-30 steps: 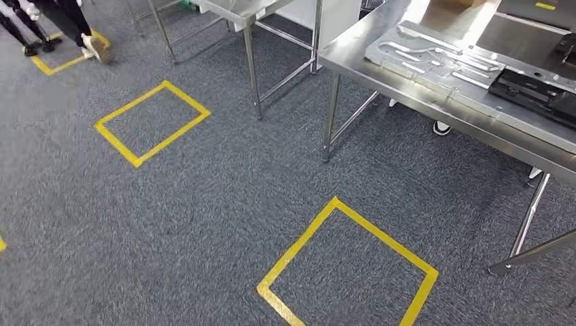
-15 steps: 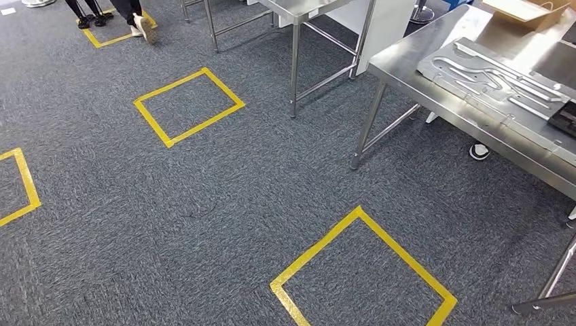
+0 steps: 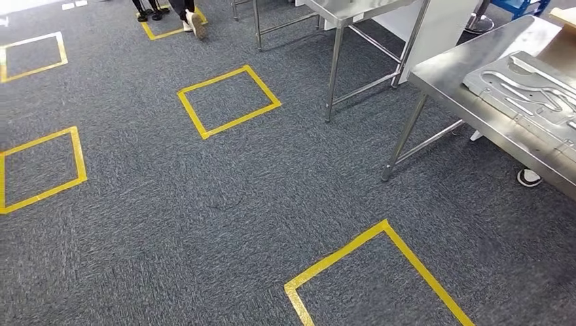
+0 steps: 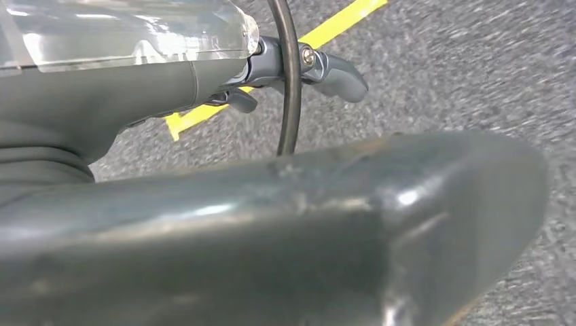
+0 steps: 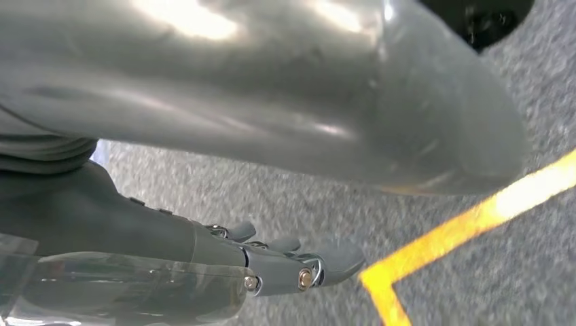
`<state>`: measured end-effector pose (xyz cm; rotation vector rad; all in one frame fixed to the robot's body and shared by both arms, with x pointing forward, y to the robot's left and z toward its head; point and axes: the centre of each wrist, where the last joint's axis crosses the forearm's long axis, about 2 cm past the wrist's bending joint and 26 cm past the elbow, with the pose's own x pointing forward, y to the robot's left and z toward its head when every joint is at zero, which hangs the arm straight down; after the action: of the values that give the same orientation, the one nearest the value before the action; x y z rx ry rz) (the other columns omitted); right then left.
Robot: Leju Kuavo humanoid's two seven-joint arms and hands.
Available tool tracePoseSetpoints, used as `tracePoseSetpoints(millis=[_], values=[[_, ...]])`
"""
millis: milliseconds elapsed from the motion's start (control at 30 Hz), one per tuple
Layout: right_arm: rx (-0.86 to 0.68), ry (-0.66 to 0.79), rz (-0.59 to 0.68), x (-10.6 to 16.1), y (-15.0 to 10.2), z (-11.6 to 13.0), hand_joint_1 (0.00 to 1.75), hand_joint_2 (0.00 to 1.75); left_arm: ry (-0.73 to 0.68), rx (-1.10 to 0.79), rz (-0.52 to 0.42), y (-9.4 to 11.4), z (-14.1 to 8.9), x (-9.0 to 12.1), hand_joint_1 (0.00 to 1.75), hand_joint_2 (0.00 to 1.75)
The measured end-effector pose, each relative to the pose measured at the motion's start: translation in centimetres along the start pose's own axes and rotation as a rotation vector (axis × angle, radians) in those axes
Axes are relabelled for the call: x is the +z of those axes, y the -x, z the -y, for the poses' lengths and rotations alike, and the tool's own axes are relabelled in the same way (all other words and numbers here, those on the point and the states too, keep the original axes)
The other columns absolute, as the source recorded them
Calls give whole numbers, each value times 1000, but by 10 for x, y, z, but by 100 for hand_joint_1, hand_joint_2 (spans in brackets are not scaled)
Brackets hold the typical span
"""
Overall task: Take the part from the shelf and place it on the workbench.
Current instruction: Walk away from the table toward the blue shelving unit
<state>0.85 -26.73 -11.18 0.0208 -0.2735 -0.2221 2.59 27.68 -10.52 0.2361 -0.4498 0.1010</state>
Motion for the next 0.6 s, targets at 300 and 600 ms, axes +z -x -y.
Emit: tracePoseSetpoints(millis=[300,600], values=[[-5,-4,-14,1,2,2,0,0,0,-2,2,-1,-1,1,0,0],[-3,-5,-23,1,2,2,0,0,-3,-5,-1,-1,0,2,0,0]])
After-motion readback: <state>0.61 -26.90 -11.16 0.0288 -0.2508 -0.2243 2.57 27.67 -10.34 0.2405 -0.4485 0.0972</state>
